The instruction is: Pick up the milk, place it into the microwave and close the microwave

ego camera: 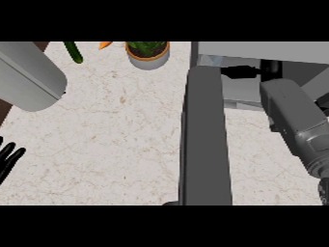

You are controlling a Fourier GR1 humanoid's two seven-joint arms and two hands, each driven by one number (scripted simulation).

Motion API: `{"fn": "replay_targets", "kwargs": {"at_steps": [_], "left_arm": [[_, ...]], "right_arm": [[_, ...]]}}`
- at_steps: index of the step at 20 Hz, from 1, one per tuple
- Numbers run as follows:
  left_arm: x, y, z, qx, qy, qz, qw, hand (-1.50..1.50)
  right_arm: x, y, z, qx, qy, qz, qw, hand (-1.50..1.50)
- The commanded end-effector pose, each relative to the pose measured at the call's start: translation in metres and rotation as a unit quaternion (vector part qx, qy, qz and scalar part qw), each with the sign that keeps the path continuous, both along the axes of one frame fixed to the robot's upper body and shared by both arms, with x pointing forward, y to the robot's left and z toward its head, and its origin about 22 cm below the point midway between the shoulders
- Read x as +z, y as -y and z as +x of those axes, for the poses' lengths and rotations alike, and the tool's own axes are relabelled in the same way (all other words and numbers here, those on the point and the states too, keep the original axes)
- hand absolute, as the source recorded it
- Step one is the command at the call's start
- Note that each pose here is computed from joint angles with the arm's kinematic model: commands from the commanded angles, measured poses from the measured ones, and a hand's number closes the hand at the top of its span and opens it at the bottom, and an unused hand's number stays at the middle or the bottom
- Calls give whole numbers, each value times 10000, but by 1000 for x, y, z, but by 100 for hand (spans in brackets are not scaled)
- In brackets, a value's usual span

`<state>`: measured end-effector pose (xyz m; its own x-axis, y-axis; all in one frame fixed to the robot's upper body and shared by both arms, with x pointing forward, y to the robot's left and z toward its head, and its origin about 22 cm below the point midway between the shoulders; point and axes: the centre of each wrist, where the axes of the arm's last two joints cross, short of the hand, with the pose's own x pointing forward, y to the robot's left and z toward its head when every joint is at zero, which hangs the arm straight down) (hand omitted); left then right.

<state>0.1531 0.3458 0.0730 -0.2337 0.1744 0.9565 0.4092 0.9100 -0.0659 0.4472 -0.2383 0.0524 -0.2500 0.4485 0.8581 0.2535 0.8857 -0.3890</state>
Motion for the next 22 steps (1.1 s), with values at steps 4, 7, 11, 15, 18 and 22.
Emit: {"fn": "replay_targets", "kwargs": {"at_steps": [4,7,11,15,18,22], "left_arm": [[-14,20,-3,-701,-77,-25,9975,-150],[-20,36,9,-1263,-273,148,9915,-150],[-35,41,15,-1385,-355,235,9894,-150],[-46,40,24,-1394,-360,443,9886,-150],[-40,69,34,-1441,-327,660,9868,-150],[-55,74,56,-1478,-414,774,9851,-150]], "right_arm": [[-33,15,-18,877,-200,987,9910,-150],[-37,2,-18,1193,-167,1419,9825,-150],[-76,3,-41,1662,-367,2072,9634,-150],[-104,-3,-61,1704,-380,2397,9550,-150],[-137,-15,-88,1917,-521,2619,9444,-150],[-169,-7,-122,1823,-821,2468,9482,-150]]}}
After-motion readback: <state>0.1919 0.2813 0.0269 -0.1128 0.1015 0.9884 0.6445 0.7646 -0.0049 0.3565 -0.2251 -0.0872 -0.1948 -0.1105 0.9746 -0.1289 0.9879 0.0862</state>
